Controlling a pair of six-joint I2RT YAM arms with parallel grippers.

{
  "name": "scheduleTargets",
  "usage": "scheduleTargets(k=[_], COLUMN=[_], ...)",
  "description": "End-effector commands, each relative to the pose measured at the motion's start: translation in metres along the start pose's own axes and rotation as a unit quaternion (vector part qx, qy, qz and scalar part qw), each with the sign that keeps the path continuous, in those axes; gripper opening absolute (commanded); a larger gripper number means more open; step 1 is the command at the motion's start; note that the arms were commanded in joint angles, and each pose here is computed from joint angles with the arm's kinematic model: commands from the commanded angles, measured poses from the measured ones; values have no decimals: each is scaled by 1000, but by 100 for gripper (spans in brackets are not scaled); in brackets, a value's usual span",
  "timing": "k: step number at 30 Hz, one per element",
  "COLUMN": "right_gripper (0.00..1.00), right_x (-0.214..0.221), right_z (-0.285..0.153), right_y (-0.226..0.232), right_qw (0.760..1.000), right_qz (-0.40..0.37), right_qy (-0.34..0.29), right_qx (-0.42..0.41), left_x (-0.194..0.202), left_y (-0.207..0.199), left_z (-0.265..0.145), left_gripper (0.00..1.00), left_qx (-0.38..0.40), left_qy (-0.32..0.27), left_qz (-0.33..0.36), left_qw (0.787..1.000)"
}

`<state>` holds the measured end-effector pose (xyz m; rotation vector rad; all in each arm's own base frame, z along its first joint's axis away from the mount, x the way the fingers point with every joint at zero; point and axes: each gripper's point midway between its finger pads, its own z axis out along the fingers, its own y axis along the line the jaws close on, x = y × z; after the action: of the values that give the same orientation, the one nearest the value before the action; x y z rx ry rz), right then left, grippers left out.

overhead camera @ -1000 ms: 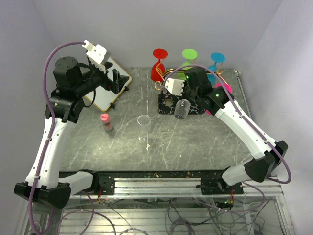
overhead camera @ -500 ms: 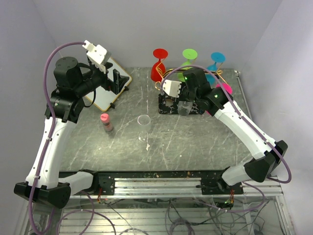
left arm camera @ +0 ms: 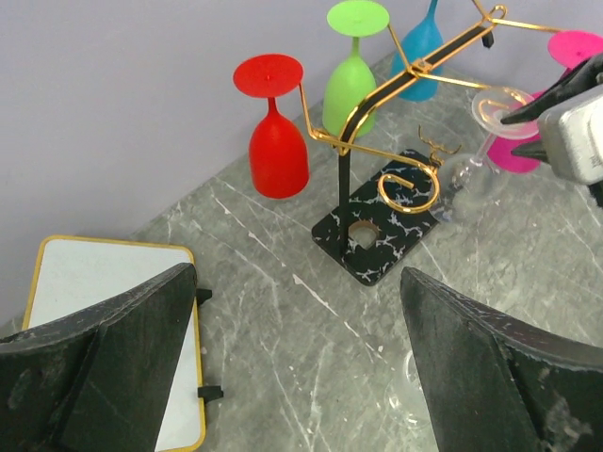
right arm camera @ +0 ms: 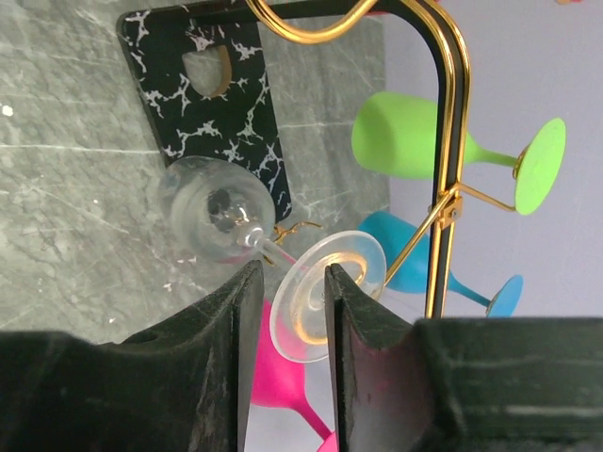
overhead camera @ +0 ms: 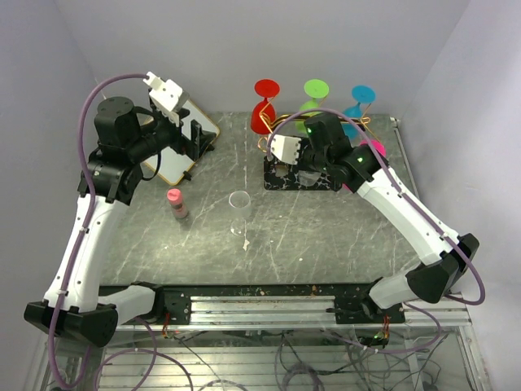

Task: Place the wine glass upside down on the wine glass rack

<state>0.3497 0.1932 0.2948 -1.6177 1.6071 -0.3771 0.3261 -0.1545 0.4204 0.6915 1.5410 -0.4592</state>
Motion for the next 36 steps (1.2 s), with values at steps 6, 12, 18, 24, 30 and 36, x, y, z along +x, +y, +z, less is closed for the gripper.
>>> scheduleTargets(k=[6,12,18,24,30,36], right_gripper=[50,59,62,64,64,65], right_x=[-35,-68,-93,-86,-72,-58], right_z=[-20,-49,-77,-80,-84,-92], right_y=[4,6,5,-8,-13,-15], right_qw=[995,981,962,961,961,960], right_qz=[19,36,52,76,92,103], right_qy=[-86,-170,-242,-247,-247,-249], right_qx=[-40,-84,-118,-100,-85,-70], left_x=[44,94,135,161,181,198], left_y=[-32,-75,-91,-102,-100,-103], left_z=[1,4,14,27,43,54], left_gripper=[98,96,93,86,78,71], left_qx=[107,190,214,235,226,229], left_qy=[48,106,158,200,238,273], left_qz=[41,72,102,116,124,133], left_qw=[992,973,958,944,937,925])
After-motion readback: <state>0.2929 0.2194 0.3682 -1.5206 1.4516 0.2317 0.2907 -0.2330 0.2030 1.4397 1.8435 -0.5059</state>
